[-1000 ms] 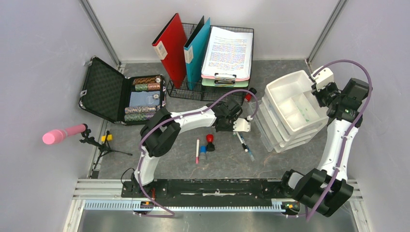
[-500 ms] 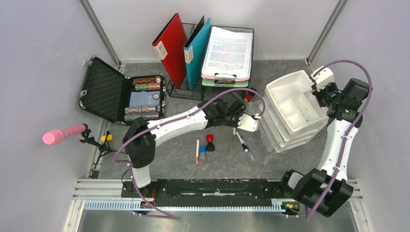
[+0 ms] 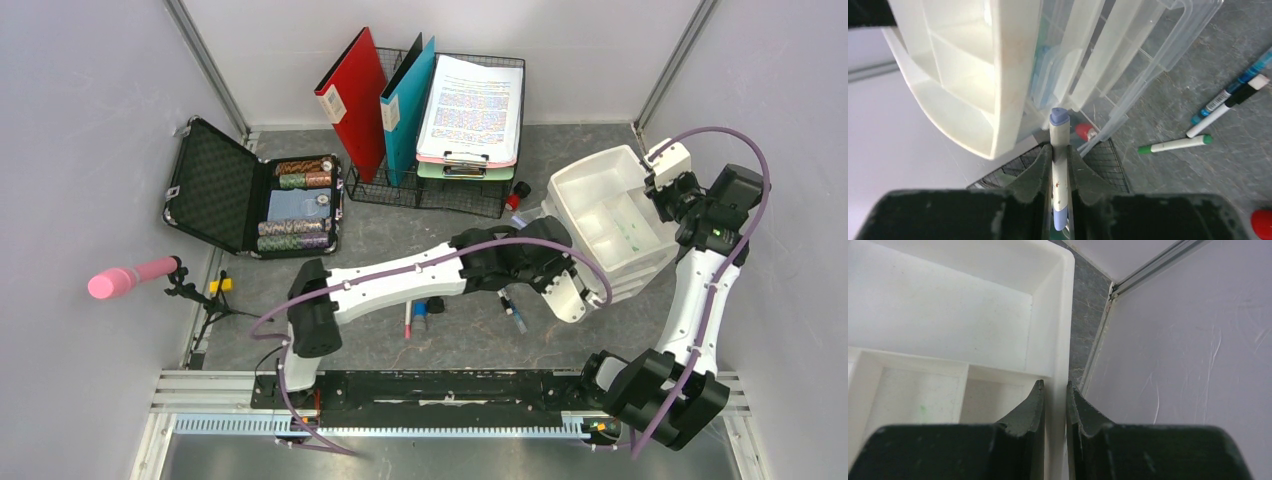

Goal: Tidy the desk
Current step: Place the stationery in the drawer.

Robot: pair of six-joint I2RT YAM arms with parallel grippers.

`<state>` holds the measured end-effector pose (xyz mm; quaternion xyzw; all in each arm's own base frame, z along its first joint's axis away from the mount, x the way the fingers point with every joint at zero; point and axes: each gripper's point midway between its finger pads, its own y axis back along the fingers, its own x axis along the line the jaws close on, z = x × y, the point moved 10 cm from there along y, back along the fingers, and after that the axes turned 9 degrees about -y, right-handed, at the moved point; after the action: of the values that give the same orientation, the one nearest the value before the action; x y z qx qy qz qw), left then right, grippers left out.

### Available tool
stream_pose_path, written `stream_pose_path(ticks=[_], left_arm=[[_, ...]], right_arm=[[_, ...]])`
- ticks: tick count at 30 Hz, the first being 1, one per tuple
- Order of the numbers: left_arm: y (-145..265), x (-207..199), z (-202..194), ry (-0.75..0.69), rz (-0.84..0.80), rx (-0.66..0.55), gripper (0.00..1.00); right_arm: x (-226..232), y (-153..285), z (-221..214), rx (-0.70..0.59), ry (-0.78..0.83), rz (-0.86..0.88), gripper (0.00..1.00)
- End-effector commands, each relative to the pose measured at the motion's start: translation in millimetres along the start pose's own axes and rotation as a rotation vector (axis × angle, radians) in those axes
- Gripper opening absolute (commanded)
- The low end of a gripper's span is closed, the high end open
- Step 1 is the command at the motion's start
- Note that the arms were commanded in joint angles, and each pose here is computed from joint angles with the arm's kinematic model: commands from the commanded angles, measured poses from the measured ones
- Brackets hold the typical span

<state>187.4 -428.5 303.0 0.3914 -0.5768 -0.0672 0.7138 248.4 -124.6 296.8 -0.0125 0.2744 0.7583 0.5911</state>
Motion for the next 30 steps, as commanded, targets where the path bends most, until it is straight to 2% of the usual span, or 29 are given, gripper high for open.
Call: stream_pose_path(ticks=[1,8,13,15,19,25,30], left_arm=[[-24,3,11,-0.176,-0.042,0.010,0.08],[-57,4,19,-0.207,-0.019,-0.015,0.05],[-70,1,21,-0.209,-0.021,-0.026,0.07],[-72,1,22,-0.202,-0.021,-0.029,0.13],[-71,2,22,-0.177,-0.014,-0.026,0.36],[-55,11,21,-0.120,0.029,-0.020,0.54],[-28,17,17,-0.039,0.064,-0.003,0.61]], right_arm=[[49,-5,-66,0.281,-0.231,0.215,0.02],[54,-8,-74,0.290,-0.235,0.230,0.02],[57,-9,-80,0.300,-0.239,0.238,0.02],[57,-10,-80,0.298,-0.239,0.240,0.02],[57,-9,-78,0.293,-0.239,0.237,0.02],[56,-8,-77,0.292,-0.241,0.232,0.02],[56,-8,-76,0.292,-0.242,0.228,0.02]])
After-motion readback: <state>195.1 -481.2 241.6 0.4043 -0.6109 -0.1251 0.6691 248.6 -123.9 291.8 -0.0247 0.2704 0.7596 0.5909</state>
